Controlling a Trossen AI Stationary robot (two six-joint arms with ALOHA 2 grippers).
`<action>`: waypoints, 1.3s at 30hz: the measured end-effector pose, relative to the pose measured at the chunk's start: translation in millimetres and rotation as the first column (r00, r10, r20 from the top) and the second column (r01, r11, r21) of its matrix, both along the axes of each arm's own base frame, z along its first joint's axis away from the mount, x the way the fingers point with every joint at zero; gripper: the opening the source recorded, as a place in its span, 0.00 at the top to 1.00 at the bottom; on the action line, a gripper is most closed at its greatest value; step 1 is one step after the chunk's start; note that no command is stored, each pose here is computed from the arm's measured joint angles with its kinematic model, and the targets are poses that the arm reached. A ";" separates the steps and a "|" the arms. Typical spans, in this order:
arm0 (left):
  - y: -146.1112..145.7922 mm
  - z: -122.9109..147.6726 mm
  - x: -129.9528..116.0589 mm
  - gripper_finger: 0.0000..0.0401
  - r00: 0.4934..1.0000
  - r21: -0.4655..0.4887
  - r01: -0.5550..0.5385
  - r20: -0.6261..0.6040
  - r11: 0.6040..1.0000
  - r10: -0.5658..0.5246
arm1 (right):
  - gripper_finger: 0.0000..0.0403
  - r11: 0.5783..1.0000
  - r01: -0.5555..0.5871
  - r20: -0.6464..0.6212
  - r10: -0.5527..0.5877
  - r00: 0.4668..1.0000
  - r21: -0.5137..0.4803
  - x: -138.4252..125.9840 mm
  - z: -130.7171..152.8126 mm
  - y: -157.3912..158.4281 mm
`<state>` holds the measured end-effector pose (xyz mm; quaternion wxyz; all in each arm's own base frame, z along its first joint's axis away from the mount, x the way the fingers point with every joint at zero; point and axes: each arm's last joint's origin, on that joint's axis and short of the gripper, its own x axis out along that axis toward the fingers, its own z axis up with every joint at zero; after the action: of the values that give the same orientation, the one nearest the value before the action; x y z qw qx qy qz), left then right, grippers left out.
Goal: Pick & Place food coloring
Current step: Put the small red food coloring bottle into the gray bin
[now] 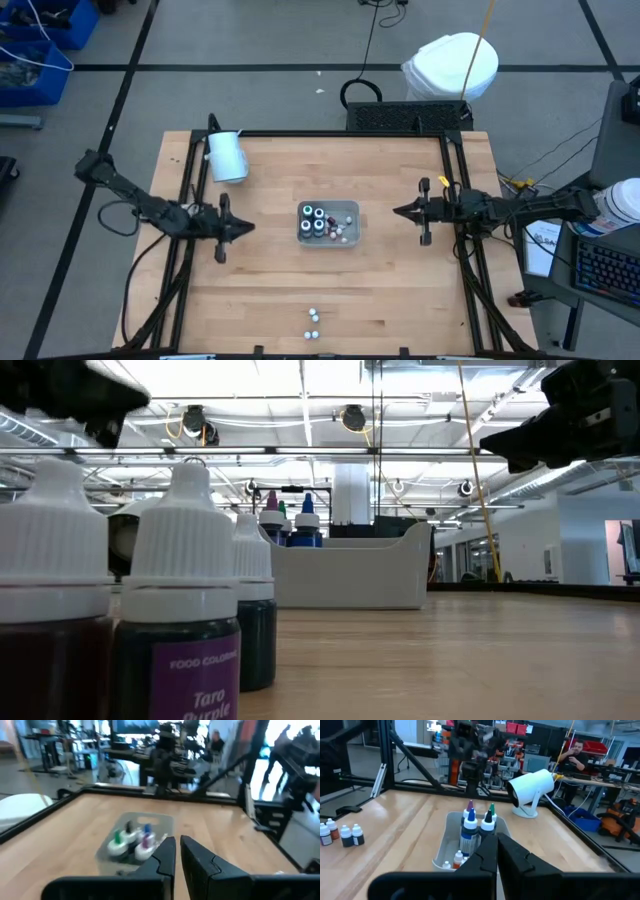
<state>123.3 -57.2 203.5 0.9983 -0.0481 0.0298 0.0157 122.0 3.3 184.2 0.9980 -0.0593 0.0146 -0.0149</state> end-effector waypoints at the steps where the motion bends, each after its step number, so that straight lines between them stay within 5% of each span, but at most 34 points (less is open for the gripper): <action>1: -6.6 9.3 7.4 0.92 1.000 0.015 0.012 -0.018 1.000 -0.011 | 1.00 1.000 0.000 0.000 0.000 1.000 0.000 0.0 0.0 0.0; 6: -53.9 51.0 62.7 0.92 0.973 0.132 0.080 -0.226 0.988 -0.048 | 1.00 1.000 -0.001 0.001 0.001 1.000 0.000 0.0 0.1 0.0; 9: -87.0 61.0 102.0 0.92 0.908 0.170 0.177 -0.409 0.969 -0.094 | 1.00 1.000 -0.001 0.001 0.001 1.000 0.000 0.1 0.1 0.0; 13: -130.5 61.4 147.1 0.92 0.791 0.134 0.323 -0.581 0.937 -0.190 | 1.00 1.000 -0.002 0.001 0.002 1.000 0.031 0.1 0.0 0.1; 18: -175.1 50.1 186.2 0.92 0.708 0.016 0.273 -0.680 0.962 -0.190 | 1.00 0.999 -0.004 -0.007 0.005 1.000 0.052 0.1 -0.8 0.4; 24: -217.5 24.6 204.5 0.80 0.610 -0.079 0.364 -0.733 0.928 -0.301 | 1.00 0.999 -0.004 -0.014 0.005 1.000 0.052 0.1 -1.5 0.4; 30: -224.8 17.4 212.7 0.57 0.624 -0.156 0.269 -0.724 0.951 -0.295 | 1.00 0.999 -0.004 -0.016 0.005 1.000 0.052 0.1 -1.7 0.4; 39: -227.5 16.8 210.6 0.37 0.628 -0.110 0.309 -0.722 0.945 -0.289 | 1.00 0.999 -0.002 -0.023 0.004 1.000 0.051 0.3 -2.4 0.4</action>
<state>333.8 -284.7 220.3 0.8920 -0.0199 0.4320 -0.1318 122.3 3.7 181.8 0.9990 -0.0341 0.0263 -0.0123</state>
